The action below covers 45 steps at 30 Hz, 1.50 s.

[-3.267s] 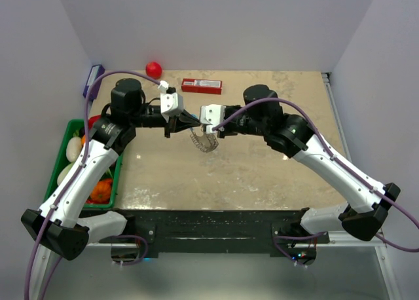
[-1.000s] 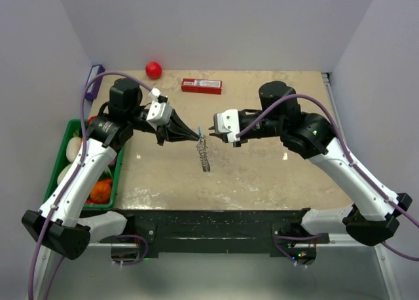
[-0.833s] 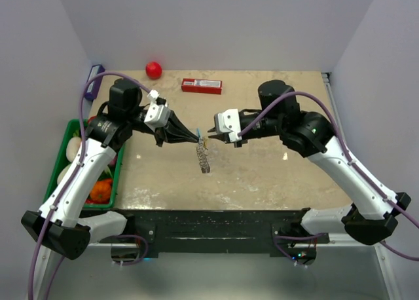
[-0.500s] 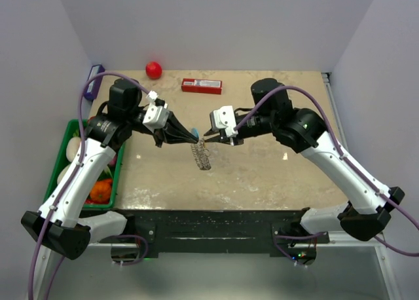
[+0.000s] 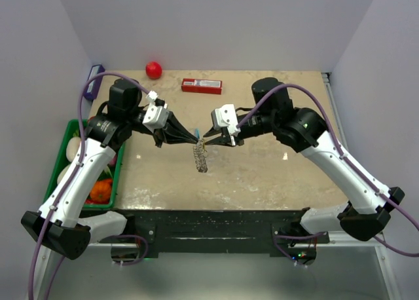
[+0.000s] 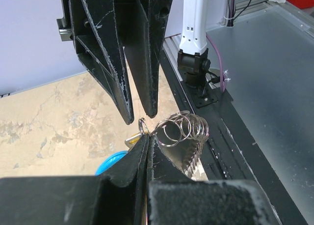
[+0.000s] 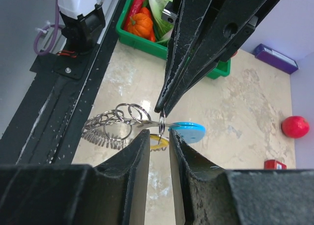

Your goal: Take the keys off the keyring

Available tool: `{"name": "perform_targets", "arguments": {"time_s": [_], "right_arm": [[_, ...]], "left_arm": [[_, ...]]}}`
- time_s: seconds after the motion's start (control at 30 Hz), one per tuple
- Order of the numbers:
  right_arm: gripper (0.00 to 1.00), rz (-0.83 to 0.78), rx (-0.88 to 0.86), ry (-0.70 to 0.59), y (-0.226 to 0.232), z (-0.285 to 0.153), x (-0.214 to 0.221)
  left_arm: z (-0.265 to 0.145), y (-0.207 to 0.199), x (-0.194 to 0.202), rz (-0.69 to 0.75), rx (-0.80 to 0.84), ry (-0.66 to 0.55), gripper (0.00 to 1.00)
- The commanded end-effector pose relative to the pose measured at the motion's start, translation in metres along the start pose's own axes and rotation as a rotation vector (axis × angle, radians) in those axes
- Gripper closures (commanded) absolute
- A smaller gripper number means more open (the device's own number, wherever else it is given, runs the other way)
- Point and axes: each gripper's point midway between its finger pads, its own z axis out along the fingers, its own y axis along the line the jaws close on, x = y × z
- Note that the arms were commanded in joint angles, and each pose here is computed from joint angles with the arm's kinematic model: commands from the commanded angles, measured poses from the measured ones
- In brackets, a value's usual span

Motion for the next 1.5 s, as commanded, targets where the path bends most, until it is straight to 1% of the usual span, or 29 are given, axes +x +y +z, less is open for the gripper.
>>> {"name": "perform_targets", "arguments": {"time_s": [0.0, 0.2, 0.43, 0.53, 0.57, 0.73, 0.8, 0.83, 0.87, 0.9, 0.97, 1.0, 1.07, 1.13, 1.17, 1.3, 1.43, 1.47], "right_arm": [[0.73, -0.014, -0.001, -0.045, -0.002, -0.004, -0.014], [0.76, 0.001, 0.004, -0.04, -0.006, 0.002, -0.01], [0.77, 0.01, -0.002, -0.039, -0.007, 0.006, -0.007], [0.89, 0.014, 0.0, -0.037, -0.008, 0.006, -0.006], [0.99, 0.013, 0.001, -0.037, -0.008, 0.006, -0.006], [1.0, 0.009, 0.005, -0.036, -0.008, 0.004, -0.008], [1.0, 0.006, 0.019, -0.034, -0.011, 0.002, -0.011], [1.0, 0.007, 0.025, -0.031, -0.012, 0.002, -0.01], [1.0, 0.011, 0.062, -0.01, -0.018, 0.0, -0.008], [1.0, 0.009, 0.073, -0.01, -0.02, -0.001, -0.009], [1.0, 0.006, 0.096, 0.013, -0.025, -0.002, -0.006], [1.0, 0.008, 0.115, 0.03, -0.028, -0.003, -0.002], [1.0, 0.003, 0.127, 0.045, -0.03, -0.005, -0.001], [1.0, 0.006, 0.143, 0.06, -0.033, -0.006, 0.003], [1.0, 0.001, 0.149, 0.062, -0.034, -0.006, 0.002], [1.0, -0.006, 0.19, 0.104, -0.042, -0.007, 0.01], [1.0, -0.017, 0.236, 0.158, -0.05, -0.006, 0.017], [1.0, -0.017, 0.266, 0.192, -0.055, -0.006, 0.023]], "left_arm": [[-0.002, 0.001, -0.016, 0.08, 0.011, -0.025, 1.0], [-0.002, 0.001, -0.016, 0.08, 0.014, -0.026, 1.0], [-0.003, 0.0, -0.016, 0.08, 0.016, -0.028, 1.0], [-0.003, 0.0, -0.015, 0.077, 0.016, -0.028, 1.0], [-0.003, 0.0, -0.016, 0.08, 0.016, -0.028, 1.0], [-0.003, 0.001, -0.015, 0.08, 0.01, -0.024, 1.0], [-0.003, 0.004, -0.014, 0.078, -0.006, -0.015, 1.0], [-0.004, 0.008, -0.012, 0.055, -0.033, 0.0, 1.0], [-0.004, 0.013, -0.013, 0.062, -0.051, 0.003, 0.95], [-0.005, 0.015, -0.014, 0.058, -0.066, 0.008, 0.84], [-0.006, 0.022, -0.011, 0.053, -0.104, 0.027, 0.78], [-0.007, 0.024, -0.009, 0.05, -0.112, 0.031, 0.73], [-0.007, 0.027, -0.006, 0.038, -0.129, 0.036, 0.68], [-0.007, 0.03, -0.004, 0.029, -0.143, 0.041, 0.61], [-0.007, 0.031, -0.003, 0.03, -0.149, 0.041, 0.59], [-0.007, 0.037, -0.001, 0.016, -0.17, 0.045, 0.59], [-0.01, 0.053, 0.005, -0.004, -0.256, 0.066, 0.58], [-0.01, 0.057, 0.009, -0.02, -0.277, 0.071, 0.58]]}}
